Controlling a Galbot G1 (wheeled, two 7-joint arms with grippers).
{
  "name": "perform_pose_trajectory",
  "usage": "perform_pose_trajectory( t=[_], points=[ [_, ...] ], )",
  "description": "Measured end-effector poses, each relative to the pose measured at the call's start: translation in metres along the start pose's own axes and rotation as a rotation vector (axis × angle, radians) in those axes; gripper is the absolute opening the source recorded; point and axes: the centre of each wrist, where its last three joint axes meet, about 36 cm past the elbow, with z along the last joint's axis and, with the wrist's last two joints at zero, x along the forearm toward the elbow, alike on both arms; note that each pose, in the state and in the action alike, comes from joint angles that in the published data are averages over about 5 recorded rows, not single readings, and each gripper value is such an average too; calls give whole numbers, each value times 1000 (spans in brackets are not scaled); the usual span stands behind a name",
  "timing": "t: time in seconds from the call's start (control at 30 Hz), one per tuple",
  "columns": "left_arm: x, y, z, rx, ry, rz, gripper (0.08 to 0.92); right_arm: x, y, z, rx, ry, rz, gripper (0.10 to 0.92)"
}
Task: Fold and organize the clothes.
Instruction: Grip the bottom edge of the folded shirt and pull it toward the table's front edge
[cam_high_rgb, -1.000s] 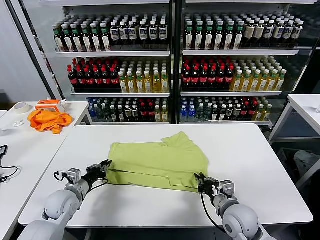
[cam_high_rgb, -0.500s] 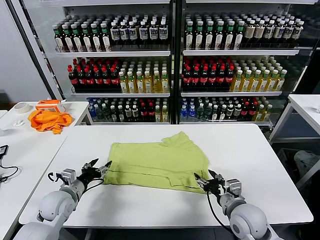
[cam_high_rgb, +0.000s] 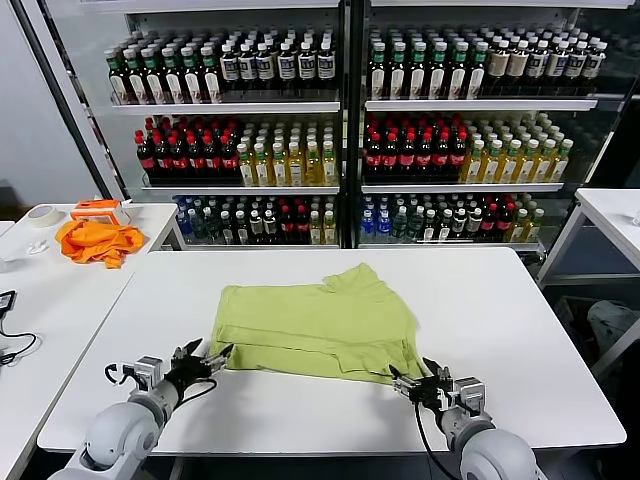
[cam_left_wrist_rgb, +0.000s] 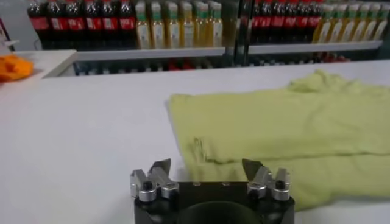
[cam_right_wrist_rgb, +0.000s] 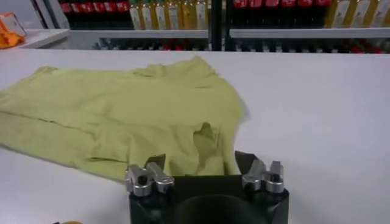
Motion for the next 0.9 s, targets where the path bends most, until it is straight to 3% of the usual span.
perform_pose_trajectory(
  t=[0.5,0.63,0.9],
  points=[
    [12,-9,7,-44,51,-13,173,8,-2,3,12,-7,0,135],
    [19,-11,7,-49,54,-11,92,20,-3,3,25,-9,-8,104],
    [39,-23,10,-51,51,23,87,48,3,10,44,-5,-30,104]
  ],
)
